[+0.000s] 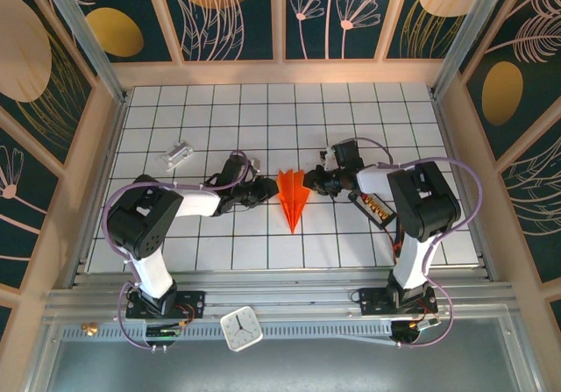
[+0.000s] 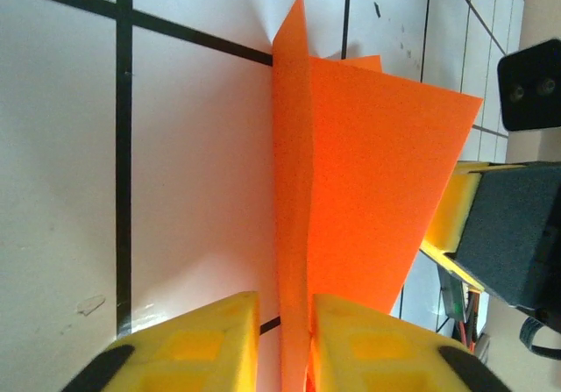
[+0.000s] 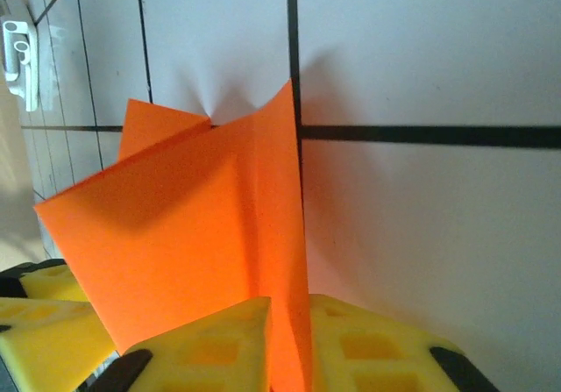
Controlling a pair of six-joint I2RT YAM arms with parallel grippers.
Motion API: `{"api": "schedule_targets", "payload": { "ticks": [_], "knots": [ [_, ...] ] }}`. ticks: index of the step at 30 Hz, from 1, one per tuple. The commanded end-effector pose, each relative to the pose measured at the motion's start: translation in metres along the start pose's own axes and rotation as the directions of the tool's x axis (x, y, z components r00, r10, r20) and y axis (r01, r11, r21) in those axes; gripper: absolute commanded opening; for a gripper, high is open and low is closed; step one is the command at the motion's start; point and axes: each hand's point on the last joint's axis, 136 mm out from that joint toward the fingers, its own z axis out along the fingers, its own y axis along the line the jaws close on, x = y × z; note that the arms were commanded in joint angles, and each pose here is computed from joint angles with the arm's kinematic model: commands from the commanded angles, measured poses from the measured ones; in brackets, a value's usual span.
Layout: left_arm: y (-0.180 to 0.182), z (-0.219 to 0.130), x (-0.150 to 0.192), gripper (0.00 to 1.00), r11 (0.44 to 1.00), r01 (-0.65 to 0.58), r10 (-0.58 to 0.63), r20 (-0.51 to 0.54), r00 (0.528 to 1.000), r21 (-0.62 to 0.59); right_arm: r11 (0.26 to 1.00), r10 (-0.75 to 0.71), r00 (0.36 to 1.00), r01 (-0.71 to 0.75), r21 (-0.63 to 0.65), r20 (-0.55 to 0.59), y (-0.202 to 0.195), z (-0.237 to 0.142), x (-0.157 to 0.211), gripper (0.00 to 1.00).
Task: Fold a paper plane with a square sheet of paper (pick it up from the middle)
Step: Turn over a paper plane at the center of the table, then reset both arms
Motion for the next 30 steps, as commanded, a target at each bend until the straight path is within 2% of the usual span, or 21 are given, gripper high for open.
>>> {"api": "schedule_targets", "payload": {
  "ticks": [1,8,13,15,20,22,24,26,30],
  "knots": [
    [-0.001,0.001,-0.008,0.29,1.0,-0.01,0.01,0.015,1.0,-0.008,1.0,-0.02,1.0,0.02,-0.005,-0.003,0.001,0.0,-0.008,0.23],
    [-0.012,-0.008,-0.008,0.45,0.999,-0.024,0.023,0.023,0.999,0.033,0.999,-0.037,0.998,0.037,-0.003,0.047,0.006,-0.021,-0.025,0.34],
    [-0.022,-0.016,-0.012,0.55,0.997,-0.04,0.037,0.034,0.999,0.069,0.998,-0.057,0.994,0.056,0.015,0.094,0.011,-0.042,-0.038,0.38],
    [-0.036,-0.027,-0.018,0.58,0.993,-0.064,0.058,0.059,0.997,0.101,0.998,-0.066,0.991,0.063,0.03,0.118,0.011,-0.05,-0.042,0.39],
    [-0.043,-0.042,-0.028,0.64,0.989,-0.104,0.094,0.099,0.991,0.106,0.984,-0.118,0.965,0.082,0.158,0.234,0.005,-0.08,-0.054,0.41],
    [-0.038,-0.058,-0.043,0.65,0.989,-0.138,0.127,0.162,0.979,0.056,0.96,-0.171,0.93,0.084,0.266,0.324,0.0,-0.105,-0.066,0.45],
    [-0.029,-0.083,-0.067,0.69,0.984,-0.174,0.174,0.265,0.948,-0.025,0.918,-0.243,0.876,0.069,0.39,0.417,-0.005,-0.135,-0.081,0.5],
    [-0.019,-0.117,-0.094,0.77,0.972,-0.194,0.229,0.381,0.896,-0.129,0.87,-0.313,0.805,0.03,0.493,0.504,-0.008,-0.168,-0.096,0.58],
    [0.005,-0.192,-0.14,0.96,0.922,-0.162,0.351,0.581,0.734,-0.352,0.763,-0.439,0.648,-0.096,0.639,0.622,-0.026,-0.23,-0.116,0.82]
  ]
}}
